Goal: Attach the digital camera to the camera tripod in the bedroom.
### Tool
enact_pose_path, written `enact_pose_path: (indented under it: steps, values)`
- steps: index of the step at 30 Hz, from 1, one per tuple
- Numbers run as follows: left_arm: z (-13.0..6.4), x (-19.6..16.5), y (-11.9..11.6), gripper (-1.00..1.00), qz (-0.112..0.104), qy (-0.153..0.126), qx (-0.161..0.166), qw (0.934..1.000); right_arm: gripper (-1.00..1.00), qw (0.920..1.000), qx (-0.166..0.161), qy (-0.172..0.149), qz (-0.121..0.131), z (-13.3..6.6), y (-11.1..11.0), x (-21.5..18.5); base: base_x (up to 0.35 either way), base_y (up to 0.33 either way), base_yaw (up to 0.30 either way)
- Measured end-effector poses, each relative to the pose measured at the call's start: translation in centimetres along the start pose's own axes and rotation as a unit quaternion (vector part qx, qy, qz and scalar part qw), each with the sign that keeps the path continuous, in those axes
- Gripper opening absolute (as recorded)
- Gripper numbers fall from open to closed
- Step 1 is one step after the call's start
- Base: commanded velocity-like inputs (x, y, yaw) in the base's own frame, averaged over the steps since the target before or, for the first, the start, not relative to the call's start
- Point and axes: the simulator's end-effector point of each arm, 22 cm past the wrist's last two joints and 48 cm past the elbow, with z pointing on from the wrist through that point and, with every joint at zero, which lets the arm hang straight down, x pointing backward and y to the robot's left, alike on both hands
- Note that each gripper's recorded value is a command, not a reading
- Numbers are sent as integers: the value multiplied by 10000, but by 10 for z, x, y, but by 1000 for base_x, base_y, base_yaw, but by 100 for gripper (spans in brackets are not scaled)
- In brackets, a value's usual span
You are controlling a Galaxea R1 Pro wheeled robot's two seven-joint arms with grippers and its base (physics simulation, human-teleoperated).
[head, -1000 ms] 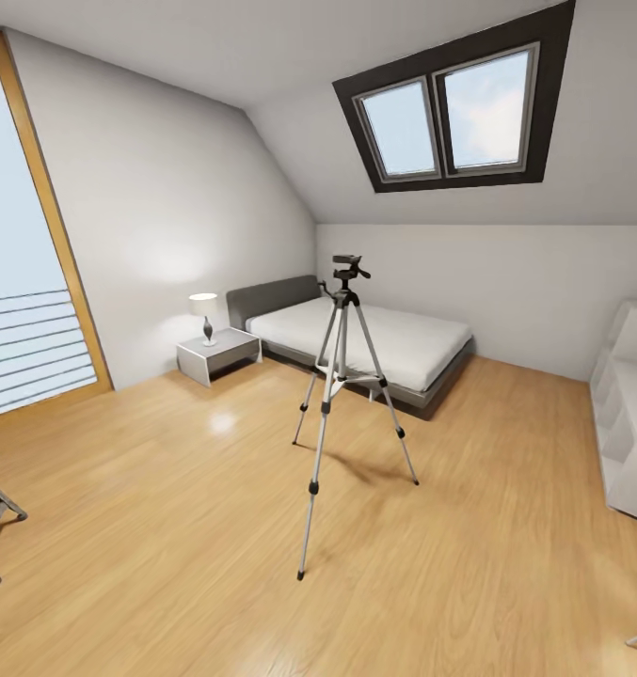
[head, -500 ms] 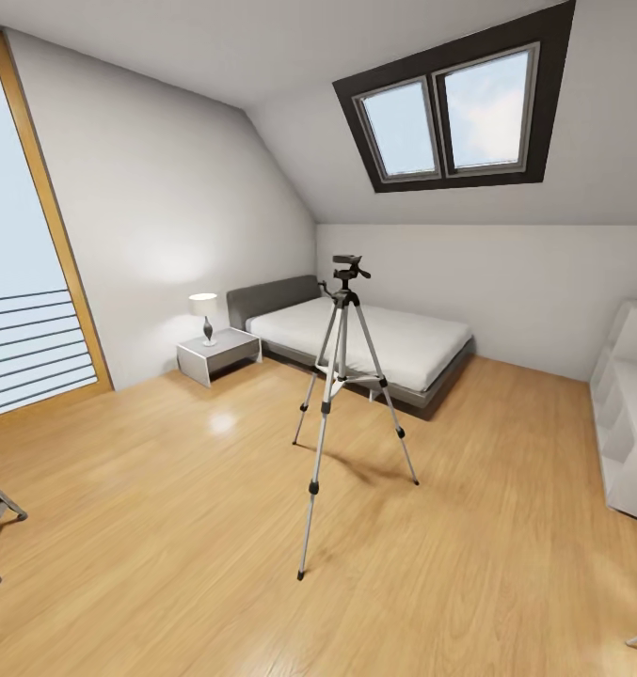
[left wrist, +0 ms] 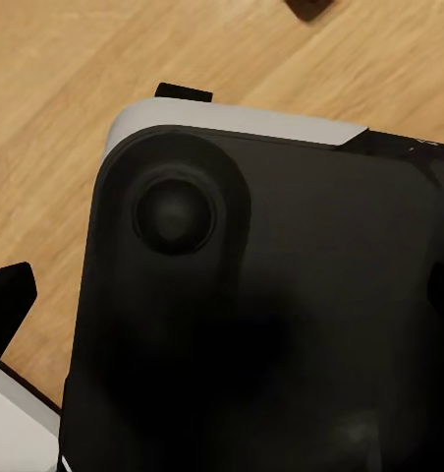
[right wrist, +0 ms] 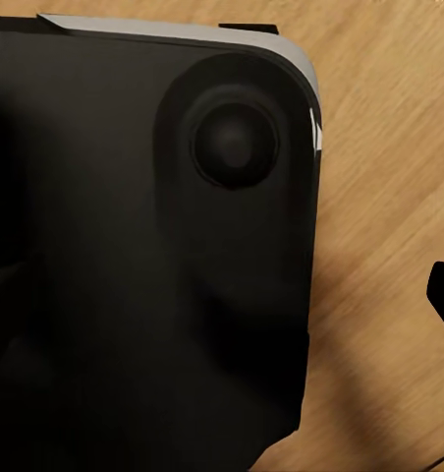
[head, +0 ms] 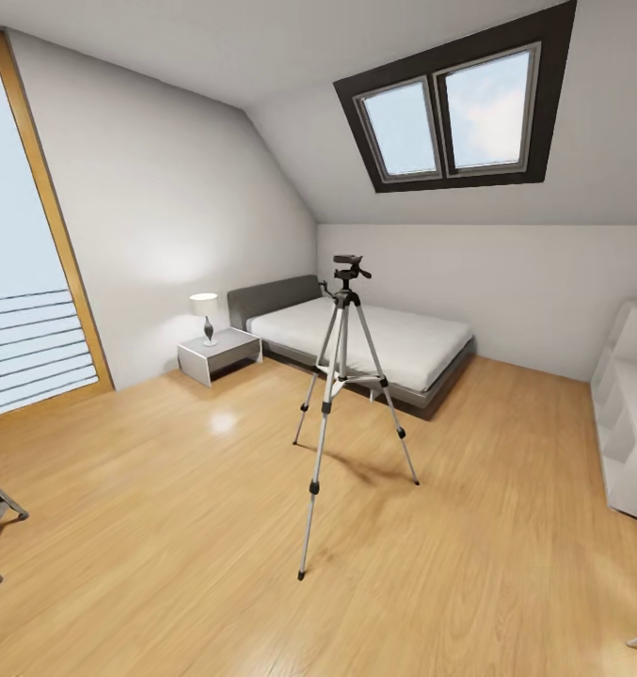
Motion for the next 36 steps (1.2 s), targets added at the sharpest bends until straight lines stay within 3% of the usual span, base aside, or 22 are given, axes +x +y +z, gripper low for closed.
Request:
enact_pose_path:
  steps: [17, 36]
  values:
    - [0, 1, 0, 100, -1, 24, 0, 10000, 100, 10000, 26, -10, -4, 0, -3, 0, 0, 0, 182]
    - [0, 0, -1, 100, -29, -5, 1, 10000, 100, 10000, 32, -12, 0, 0, -4, -1, -35, 0, 17]
